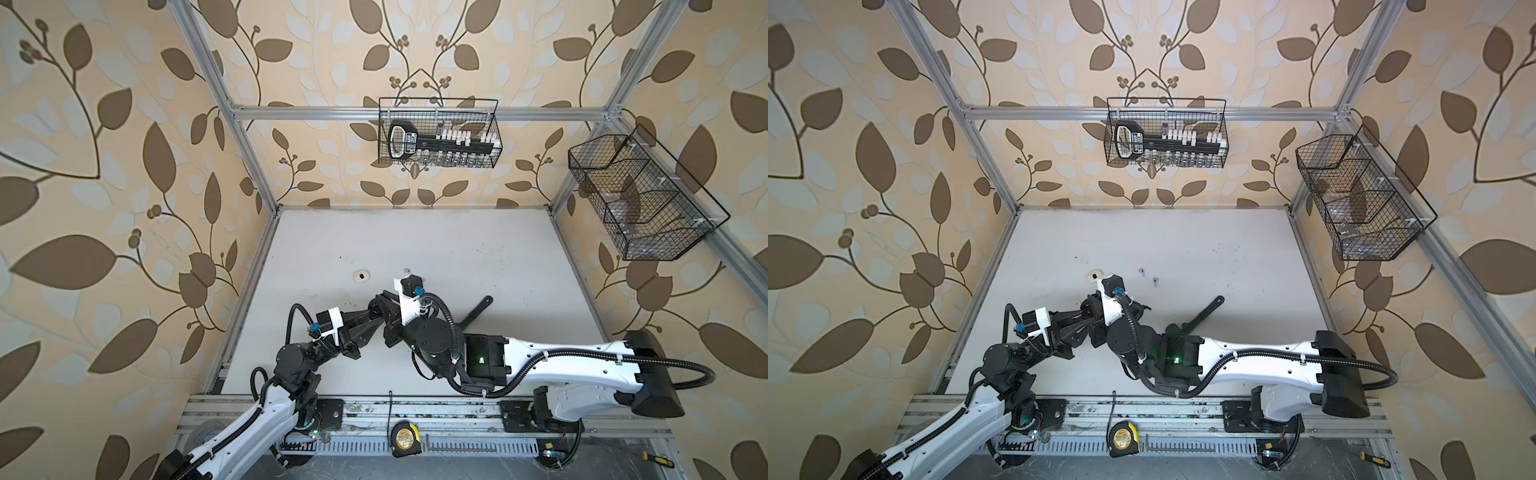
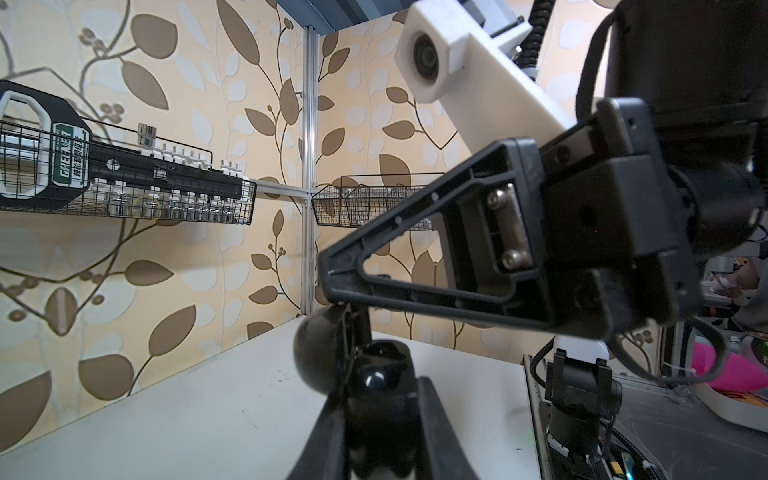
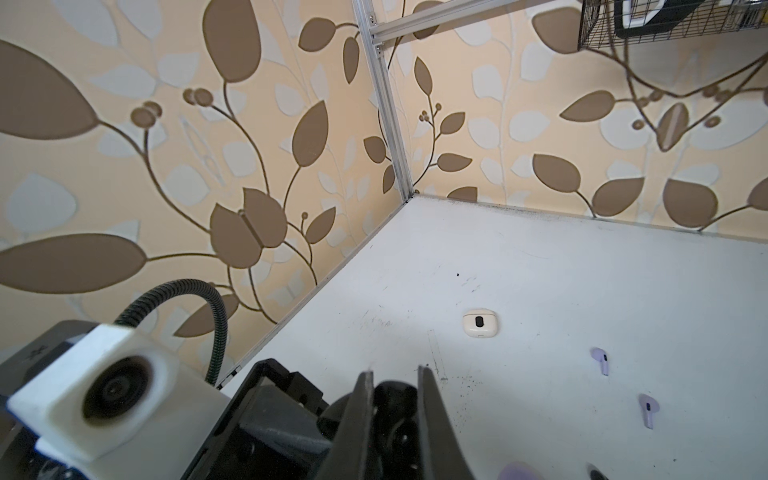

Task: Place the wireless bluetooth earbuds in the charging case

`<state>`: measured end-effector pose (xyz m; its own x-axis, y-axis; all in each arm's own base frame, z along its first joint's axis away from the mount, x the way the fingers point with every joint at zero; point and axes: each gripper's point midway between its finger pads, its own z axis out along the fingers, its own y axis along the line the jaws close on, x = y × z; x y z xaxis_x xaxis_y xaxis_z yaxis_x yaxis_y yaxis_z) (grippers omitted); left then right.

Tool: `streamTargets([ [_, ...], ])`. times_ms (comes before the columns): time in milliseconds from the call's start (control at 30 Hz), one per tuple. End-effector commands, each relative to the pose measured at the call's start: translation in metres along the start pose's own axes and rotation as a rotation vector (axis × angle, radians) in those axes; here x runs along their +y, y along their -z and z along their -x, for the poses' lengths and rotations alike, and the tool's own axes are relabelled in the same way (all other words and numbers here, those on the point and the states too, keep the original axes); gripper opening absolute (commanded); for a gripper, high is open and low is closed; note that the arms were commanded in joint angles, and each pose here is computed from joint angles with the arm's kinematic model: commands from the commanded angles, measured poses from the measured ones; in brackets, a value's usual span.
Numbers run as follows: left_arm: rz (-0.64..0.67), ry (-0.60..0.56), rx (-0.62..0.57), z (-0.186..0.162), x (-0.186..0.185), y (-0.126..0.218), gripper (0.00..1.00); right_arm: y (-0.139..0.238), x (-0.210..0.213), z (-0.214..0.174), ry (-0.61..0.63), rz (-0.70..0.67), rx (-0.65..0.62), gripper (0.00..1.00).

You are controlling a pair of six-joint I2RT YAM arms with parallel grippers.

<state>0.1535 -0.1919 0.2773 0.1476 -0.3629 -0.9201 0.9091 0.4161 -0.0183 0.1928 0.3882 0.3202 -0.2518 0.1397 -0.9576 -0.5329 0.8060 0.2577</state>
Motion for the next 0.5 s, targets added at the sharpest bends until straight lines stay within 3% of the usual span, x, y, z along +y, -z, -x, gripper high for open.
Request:
streamTargets([
  [0, 0.005, -0.025, -0.059, 0.0129, -0.0027, 0.0026, 0.0, 0.0047, -0.0013, -0.0053, -0.023, 0.013, 0.0, 0.08],
  [467, 0.039, -0.019, -0.05, 0.0114, 0.0027, 0.0033, 0.0, 0.0093, 0.0063, -0.012, -0.019, 0.042, -0.003, 0.07],
])
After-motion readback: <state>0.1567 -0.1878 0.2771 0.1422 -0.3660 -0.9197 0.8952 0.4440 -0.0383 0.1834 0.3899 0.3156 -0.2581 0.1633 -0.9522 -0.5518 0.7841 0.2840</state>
